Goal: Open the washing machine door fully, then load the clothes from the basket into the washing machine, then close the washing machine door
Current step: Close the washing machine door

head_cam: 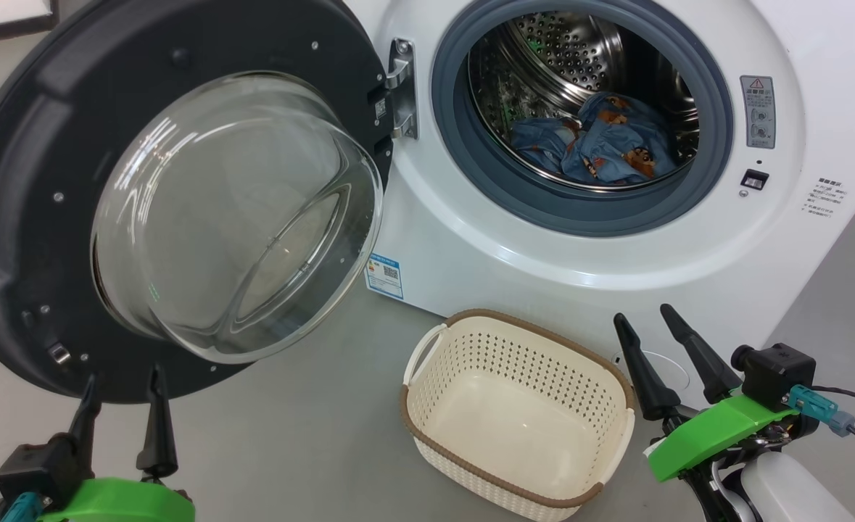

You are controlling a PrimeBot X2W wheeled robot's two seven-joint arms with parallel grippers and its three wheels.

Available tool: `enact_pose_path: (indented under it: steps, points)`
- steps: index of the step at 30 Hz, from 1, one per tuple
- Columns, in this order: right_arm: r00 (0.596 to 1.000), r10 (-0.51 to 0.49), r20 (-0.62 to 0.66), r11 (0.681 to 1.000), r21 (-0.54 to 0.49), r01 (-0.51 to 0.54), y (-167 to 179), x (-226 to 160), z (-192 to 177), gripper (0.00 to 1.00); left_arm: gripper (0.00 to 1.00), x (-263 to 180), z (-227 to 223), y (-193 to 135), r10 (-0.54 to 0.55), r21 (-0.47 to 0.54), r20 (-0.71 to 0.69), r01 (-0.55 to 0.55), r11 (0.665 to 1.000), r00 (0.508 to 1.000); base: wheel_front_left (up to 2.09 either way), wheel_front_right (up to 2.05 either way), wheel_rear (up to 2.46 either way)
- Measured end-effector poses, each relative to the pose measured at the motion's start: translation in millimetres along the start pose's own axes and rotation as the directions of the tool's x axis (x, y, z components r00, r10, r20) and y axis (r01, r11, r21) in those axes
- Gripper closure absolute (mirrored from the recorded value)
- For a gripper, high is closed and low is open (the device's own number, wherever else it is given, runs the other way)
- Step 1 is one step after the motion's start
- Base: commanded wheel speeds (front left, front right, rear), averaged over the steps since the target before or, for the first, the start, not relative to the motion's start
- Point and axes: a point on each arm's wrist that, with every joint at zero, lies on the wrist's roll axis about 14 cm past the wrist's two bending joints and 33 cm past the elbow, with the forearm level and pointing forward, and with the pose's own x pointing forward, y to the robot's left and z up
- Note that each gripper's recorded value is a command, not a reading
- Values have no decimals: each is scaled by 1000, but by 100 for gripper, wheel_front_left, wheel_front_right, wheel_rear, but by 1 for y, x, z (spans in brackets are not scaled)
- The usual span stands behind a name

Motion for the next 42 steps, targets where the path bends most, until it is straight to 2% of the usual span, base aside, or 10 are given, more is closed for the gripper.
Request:
enact_pose_path:
  steps: [17, 18, 19, 20, 24, 27, 31, 34, 38, 42]
  points:
    - [1000, -7, 6, 1000, -3, 7, -2, -2, 2, 0, 1, 1, -1, -3, -19, 8, -5, 19, 1000, 1000, 0, 0, 0]
    - [1000, -8, 6, 1000, -3, 8, -2, -2, 3, 0, 50, 1, 0, -3, -21, 9, -5, 21, 1000, 1000, 0, 0, 0]
    - [1000, -9, 7, 1000, -3, 9, -2, -2, 3, 0, 72, 1, 0, -4, -26, 10, -4, 26, 1000, 1000, 0, 0, 0]
    - [1000, -9, 7, 1000, -3, 9, -2, -2, 3, 0, 100, 1, 0, -4, -26, 10, -4, 26, 1000, 1000, 0, 0, 0]
    - [1000, -16, 7, 1000, -3, 16, -4, -4, 3, 0, 100, 6, 10, -7, -46, 19, 22, 45, 999, 999, 0, 0, 0]
    - [1000, -19, 7, 1000, -2, 19, -6, -4, 3, 0, 100, 14, 33, -8, -66, 27, 81, 64, 998, 995, 0, 0, 0]
    - [1000, -24, 5, 1000, -6, 24, -8, -6, 3, 0, 100, 31, 94, -13, -106, 58, 231, 96, 994, 967, 0, 0, 0]
    - [1000, -29, 5, 1000, -10, 29, -10, -8, 3, 0, 100, 38, 149, -19, -142, 66, 366, 127, 990, 920, 0, 0, 0]
    - [999, -38, 4, 999, -13, 38, -13, -12, 3, 0, 100, 44, 201, -17, -132, -12, 469, 156, 988, 873, 0, 0, 0]
    - [998, -56, 1, 998, -20, 56, -20, -19, 3, 0, 100, 56, 226, 5, -70, -139, 501, 160, 977, 863, 0, 0, 0]
